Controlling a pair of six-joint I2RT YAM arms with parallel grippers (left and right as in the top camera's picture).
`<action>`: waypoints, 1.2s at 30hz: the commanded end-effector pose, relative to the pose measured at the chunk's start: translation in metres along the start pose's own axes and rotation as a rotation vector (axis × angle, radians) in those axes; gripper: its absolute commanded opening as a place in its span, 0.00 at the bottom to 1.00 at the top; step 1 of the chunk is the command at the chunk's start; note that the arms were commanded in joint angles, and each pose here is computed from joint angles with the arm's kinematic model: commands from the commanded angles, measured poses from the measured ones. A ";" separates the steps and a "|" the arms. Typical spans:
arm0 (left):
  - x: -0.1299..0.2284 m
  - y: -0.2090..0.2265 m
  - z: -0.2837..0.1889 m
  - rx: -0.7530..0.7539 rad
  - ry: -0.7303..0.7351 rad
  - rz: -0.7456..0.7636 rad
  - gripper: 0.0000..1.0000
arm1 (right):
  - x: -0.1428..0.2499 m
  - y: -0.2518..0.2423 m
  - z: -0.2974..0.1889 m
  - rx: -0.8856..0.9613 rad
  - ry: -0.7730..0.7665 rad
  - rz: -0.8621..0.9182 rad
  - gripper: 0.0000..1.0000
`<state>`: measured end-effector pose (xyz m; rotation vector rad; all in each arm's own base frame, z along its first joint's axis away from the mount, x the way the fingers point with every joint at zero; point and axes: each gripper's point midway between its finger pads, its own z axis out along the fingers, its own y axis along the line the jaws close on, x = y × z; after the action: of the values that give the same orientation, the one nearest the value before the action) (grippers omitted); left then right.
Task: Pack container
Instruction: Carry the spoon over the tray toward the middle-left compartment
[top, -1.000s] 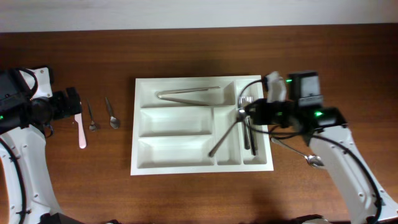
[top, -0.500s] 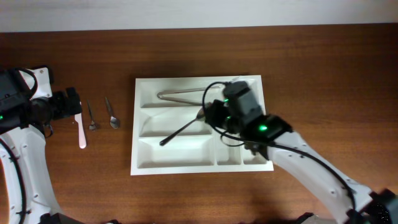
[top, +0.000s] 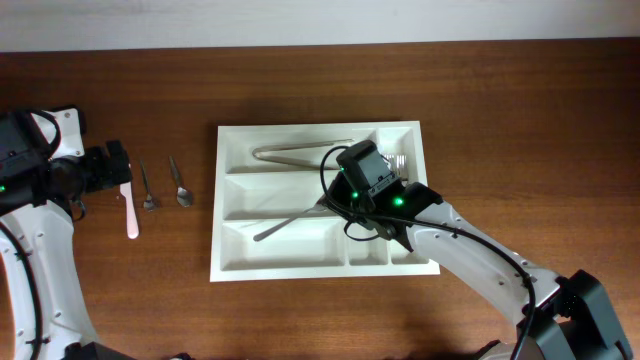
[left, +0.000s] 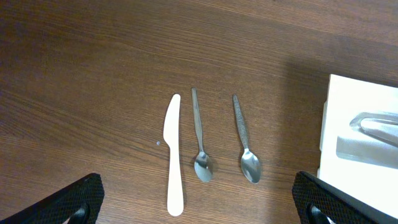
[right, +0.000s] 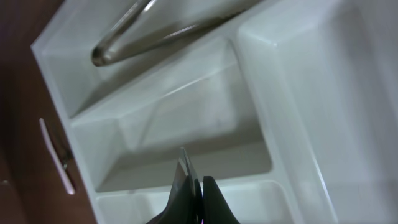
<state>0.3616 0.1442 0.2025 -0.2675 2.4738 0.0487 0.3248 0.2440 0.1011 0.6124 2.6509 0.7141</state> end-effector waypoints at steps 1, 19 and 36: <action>-0.007 0.001 -0.007 -0.006 -0.024 0.015 0.99 | -0.006 0.001 -0.002 0.014 -0.021 -0.106 0.04; -0.007 0.001 -0.007 -0.006 -0.024 0.015 0.99 | -0.039 -0.057 -0.017 0.035 0.121 -0.243 0.04; -0.007 0.001 -0.007 -0.006 -0.024 0.015 0.99 | -0.009 -0.020 -0.009 -0.003 0.131 0.109 0.04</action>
<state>0.3616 0.1442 0.2025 -0.2675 2.4738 0.0487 0.3245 0.2013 0.0928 0.5525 2.7848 0.7647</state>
